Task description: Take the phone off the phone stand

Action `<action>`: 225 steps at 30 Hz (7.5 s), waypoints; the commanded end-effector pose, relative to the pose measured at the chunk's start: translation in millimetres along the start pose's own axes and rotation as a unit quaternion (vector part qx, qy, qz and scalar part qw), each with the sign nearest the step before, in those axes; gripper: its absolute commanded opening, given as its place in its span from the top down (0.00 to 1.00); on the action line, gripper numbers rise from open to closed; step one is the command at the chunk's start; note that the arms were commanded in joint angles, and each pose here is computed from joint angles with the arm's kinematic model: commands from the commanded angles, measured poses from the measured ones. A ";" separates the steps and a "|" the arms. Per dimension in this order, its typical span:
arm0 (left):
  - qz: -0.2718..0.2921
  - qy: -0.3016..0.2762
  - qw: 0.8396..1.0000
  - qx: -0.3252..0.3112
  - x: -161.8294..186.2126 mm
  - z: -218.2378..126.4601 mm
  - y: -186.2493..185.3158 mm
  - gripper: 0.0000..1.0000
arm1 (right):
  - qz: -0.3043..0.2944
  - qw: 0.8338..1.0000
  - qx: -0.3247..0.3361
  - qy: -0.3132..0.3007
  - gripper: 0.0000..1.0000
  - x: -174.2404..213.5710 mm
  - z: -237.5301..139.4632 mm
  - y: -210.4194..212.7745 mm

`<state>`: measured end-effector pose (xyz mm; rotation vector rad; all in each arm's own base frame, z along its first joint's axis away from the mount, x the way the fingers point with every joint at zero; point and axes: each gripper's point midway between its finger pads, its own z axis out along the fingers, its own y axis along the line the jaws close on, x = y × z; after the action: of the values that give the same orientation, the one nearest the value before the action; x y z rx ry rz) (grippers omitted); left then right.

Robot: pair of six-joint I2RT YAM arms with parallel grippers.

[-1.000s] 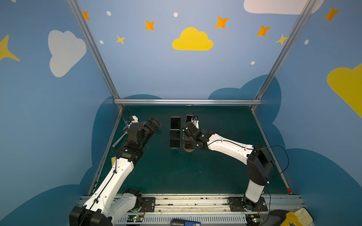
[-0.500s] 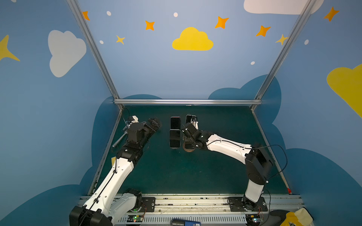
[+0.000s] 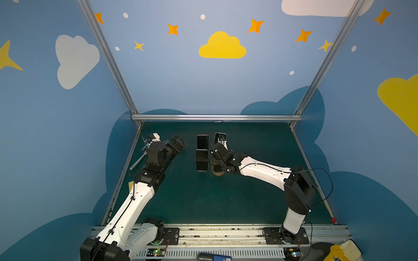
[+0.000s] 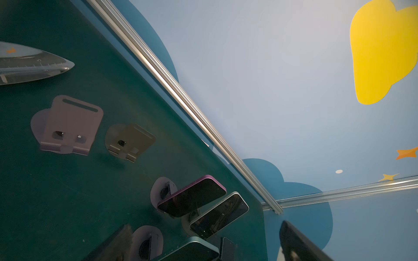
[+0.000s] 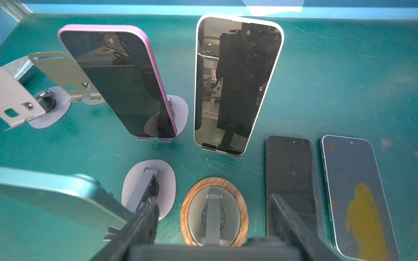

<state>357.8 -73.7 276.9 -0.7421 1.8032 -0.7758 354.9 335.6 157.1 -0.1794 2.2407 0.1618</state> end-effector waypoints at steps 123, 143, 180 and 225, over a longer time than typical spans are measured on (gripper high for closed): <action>0.036 0.046 0.997 0.052 25.8 6.6 -30.1 0.00 | 0.066 0.974 0.049 0.210 0.39 21.1 26.3 -286.4; 0.035 0.046 0.997 0.053 25.6 7.8 -29.3 0.00 | 0.050 0.966 0.056 0.247 0.39 26.2 64.4 -290.5; 0.025 0.050 0.997 0.050 23.9 11.9 -25.6 0.00 | 0.045 0.919 0.063 0.386 0.37 84.9 96.2 -296.3; 0.021 0.042 0.997 0.053 20.8 10.6 -24.8 0.00 | 0.048 0.908 0.072 0.411 0.25 81.9 109.8 -296.2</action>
<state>362.7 -108.5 268.2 -0.6201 1.8790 -0.8678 440.7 61.1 18.7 -0.0729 3.0734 -0.0181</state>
